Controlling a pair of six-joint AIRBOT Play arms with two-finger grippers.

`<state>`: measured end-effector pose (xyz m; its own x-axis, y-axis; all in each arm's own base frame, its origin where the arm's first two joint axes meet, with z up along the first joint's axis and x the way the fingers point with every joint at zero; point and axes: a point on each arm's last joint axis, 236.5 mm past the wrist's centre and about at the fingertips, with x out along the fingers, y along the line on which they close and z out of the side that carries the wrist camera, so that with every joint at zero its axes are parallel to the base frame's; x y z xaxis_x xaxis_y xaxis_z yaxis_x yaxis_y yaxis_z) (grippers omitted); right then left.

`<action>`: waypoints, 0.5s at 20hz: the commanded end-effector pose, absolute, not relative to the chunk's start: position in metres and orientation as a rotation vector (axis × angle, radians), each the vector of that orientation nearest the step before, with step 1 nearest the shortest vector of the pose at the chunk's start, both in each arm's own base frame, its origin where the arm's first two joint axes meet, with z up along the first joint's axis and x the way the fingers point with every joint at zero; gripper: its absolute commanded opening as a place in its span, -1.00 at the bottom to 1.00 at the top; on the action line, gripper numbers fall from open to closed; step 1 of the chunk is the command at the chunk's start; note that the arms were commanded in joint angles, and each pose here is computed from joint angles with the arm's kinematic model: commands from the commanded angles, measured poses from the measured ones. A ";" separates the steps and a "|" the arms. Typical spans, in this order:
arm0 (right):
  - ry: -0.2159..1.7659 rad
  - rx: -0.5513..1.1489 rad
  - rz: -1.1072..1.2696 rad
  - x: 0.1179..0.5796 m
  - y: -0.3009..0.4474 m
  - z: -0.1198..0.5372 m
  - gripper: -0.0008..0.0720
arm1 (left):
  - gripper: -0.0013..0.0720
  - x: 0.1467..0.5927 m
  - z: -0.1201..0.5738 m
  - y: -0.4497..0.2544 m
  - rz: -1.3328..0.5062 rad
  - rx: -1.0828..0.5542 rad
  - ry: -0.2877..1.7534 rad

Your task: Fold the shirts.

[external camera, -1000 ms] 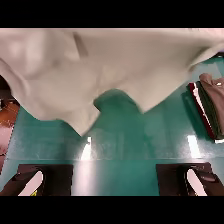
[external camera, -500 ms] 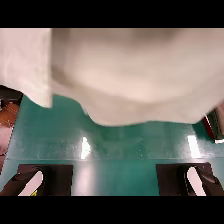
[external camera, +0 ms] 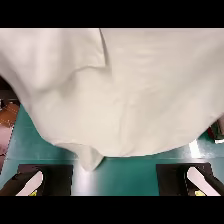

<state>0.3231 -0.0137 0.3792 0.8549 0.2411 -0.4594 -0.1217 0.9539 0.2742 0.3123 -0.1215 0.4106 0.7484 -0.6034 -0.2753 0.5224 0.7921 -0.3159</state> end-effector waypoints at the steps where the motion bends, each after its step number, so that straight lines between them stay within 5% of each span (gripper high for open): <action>1: 0.871 0.364 0.198 0.368 -0.024 0.257 -0.94 | -0.90 0.364 0.284 -0.133 -0.635 -0.253 0.705; 5: 1.122 0.380 0.173 0.424 -0.010 0.136 -0.94 | -0.90 0.457 0.169 -0.125 -0.495 -0.171 0.850; 10: 0.968 0.377 0.125 0.522 0.003 0.079 -0.94 | -0.90 0.550 0.114 -0.104 -0.347 -0.242 0.726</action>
<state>0.4717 -0.0036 0.1150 0.4956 0.3164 -0.8088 0.0499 0.9194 0.3902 0.5010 -0.1171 0.1484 0.6130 -0.4679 -0.6367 0.2885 0.8827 -0.3710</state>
